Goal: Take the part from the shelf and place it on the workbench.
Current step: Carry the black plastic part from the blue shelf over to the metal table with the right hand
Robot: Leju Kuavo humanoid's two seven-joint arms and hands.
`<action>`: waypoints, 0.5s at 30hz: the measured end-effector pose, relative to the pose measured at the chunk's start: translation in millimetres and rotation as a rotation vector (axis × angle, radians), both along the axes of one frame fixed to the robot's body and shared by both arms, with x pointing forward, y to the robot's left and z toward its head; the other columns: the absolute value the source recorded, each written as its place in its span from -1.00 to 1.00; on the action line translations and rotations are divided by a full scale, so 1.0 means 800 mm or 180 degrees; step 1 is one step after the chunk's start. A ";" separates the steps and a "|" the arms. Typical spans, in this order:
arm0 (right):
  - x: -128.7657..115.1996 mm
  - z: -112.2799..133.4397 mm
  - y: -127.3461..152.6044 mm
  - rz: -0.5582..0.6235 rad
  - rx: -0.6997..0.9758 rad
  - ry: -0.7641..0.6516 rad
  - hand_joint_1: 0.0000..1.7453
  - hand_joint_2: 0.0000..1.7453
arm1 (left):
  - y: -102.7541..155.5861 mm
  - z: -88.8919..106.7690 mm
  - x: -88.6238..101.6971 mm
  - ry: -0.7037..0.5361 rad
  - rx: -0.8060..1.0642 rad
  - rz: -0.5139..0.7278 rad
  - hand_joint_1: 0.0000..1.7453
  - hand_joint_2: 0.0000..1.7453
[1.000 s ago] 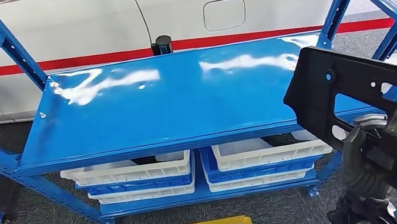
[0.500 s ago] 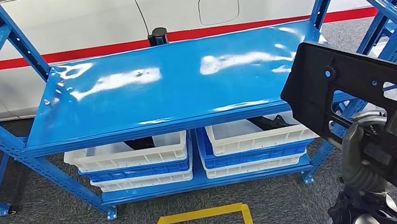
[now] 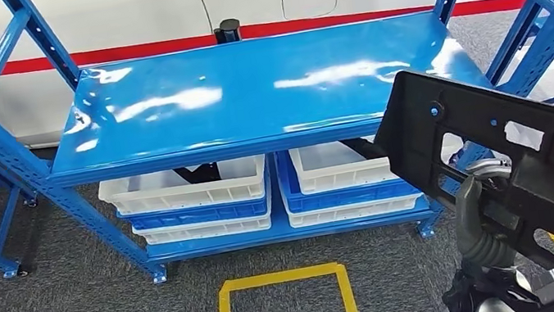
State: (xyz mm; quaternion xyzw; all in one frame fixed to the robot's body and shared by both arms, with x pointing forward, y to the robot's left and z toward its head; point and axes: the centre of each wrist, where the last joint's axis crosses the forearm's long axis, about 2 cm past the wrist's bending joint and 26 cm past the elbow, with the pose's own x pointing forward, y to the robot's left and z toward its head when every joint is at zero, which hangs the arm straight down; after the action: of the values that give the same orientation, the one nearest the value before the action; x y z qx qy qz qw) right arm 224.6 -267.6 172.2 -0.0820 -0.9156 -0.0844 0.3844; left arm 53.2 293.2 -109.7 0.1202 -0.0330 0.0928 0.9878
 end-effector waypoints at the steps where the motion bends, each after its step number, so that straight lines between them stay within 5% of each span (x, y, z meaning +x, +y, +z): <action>1: 0.000 -0.001 0.000 0.0012 0.0010 0.0004 1.00 1.00 | 0.002 0.000 -0.001 0.0003 0.0010 0.0003 -1.00 1.00; 15: 0.006 0.000 0.007 0.0083 0.0020 0.0021 1.00 1.00 | -0.015 -0.001 -0.006 -0.0205 -0.0121 0.0054 -1.00 1.00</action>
State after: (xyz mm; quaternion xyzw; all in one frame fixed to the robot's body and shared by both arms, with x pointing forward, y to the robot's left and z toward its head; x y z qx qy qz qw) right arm 229.3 -262.0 171.9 -0.0692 -0.9151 -0.0820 0.3888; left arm 48.6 281.1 -110.3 0.0987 -0.0620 0.1056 0.9876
